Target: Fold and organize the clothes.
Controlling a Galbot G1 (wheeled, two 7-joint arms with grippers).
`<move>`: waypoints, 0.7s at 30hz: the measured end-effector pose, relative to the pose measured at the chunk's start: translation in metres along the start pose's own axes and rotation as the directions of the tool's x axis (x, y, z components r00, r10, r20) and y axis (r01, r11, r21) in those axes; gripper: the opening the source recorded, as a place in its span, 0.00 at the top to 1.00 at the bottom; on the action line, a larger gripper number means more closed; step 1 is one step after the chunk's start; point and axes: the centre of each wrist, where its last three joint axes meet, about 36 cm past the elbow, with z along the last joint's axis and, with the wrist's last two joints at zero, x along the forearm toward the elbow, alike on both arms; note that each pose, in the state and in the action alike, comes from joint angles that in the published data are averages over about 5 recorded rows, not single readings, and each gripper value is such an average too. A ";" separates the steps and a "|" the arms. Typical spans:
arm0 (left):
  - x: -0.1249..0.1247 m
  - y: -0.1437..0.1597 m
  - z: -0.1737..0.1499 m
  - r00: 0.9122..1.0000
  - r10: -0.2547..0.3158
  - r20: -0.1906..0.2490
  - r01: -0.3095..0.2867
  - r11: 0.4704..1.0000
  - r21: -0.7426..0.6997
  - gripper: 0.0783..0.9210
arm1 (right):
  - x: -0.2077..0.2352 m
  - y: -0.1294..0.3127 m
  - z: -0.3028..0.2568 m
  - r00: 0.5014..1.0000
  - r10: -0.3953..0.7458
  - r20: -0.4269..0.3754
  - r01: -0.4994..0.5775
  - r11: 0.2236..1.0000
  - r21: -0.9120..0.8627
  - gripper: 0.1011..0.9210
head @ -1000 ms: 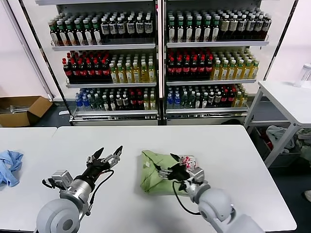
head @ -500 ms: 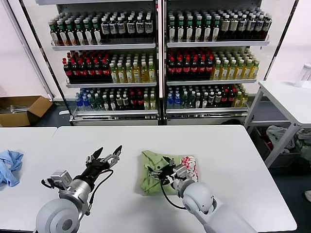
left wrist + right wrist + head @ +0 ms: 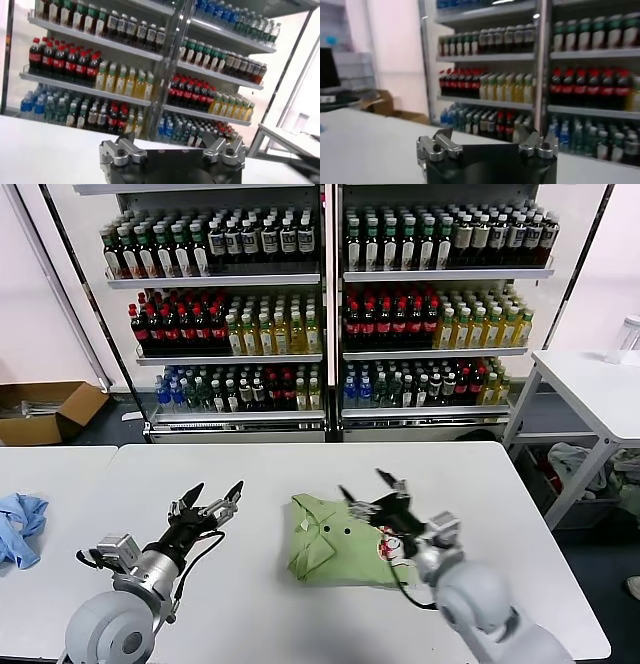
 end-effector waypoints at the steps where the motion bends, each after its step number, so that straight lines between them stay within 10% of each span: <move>1: 0.000 0.002 0.000 1.000 0.000 0.005 0.000 1.000 -0.006 0.12 | 0.007 -0.006 0.002 1.000 0.019 0.010 -0.019 1.000 -0.004 0.12; 21: 0.037 0.067 0.005 0.994 -0.021 0.105 0.044 0.974 -0.224 0.12 | 0.154 -0.081 0.051 0.932 0.362 0.008 -0.362 0.932 -0.033 0.12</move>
